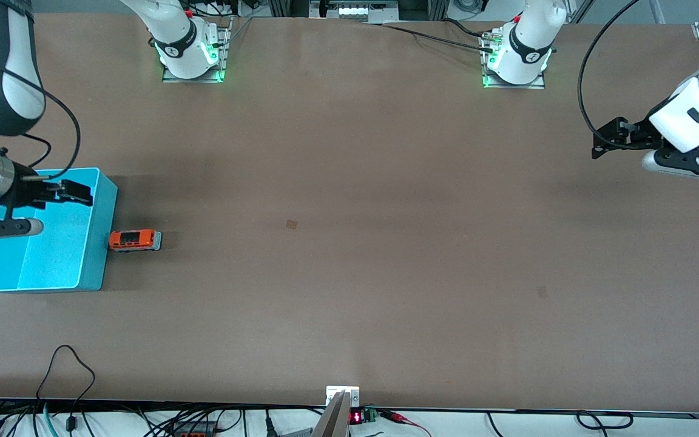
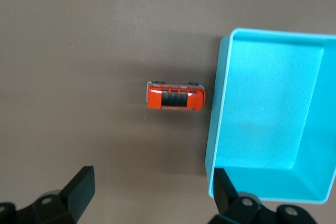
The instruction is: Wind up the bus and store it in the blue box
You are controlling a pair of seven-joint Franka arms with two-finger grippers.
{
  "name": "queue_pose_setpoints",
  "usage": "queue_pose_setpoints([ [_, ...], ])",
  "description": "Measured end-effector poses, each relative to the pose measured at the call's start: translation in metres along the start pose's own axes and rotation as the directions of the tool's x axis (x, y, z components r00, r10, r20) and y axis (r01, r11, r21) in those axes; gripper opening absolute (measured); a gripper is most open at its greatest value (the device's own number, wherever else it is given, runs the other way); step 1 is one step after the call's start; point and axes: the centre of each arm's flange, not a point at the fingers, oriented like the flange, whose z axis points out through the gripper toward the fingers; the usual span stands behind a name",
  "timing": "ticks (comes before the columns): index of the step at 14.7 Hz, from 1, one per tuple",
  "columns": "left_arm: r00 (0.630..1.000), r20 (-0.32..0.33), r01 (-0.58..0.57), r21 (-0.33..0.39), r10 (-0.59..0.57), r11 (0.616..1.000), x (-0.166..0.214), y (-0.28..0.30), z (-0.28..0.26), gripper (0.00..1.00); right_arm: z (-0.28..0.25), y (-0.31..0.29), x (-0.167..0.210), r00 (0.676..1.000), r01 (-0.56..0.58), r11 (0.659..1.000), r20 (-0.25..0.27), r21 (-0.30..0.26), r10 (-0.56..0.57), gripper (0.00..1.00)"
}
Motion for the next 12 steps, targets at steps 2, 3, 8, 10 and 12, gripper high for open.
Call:
queue_pose_setpoints([
  [2,1.0,-0.001,0.004,0.0,-0.004,1.0,0.0,-0.002,0.0,1.0,0.011,-0.005,0.016,0.999,0.047,0.999,-0.026,-0.01,-0.047,1.0],
  [3,1.0,-0.001,0.003,0.0,-0.003,1.0,0.0,-0.002,0.0,1.0,0.018,-0.009,0.022,0.997,0.075,0.997,-0.032,-0.015,-0.075,1.0],
  [8,1.0,-0.001,0.0,0.0,0.0,1.0,0.0,0.0,-0.001,1.0,0.069,-0.013,0.049,0.954,0.295,0.955,-0.044,-0.024,-0.296,1.0],
  [10,1.0,-0.001,0.0,0.0,0.0,1.0,0.0,0.0,-0.001,1.0,0.092,-0.012,0.051,0.895,0.445,0.895,-0.022,-0.018,-0.445,1.0],
  [12,1.0,-0.002,0.0,0.0,0.0,1.0,0.0,0.0,-0.001,1.0,0.117,-0.008,0.044,0.806,0.592,0.806,0.01,0.008,-0.592,1.0],
])
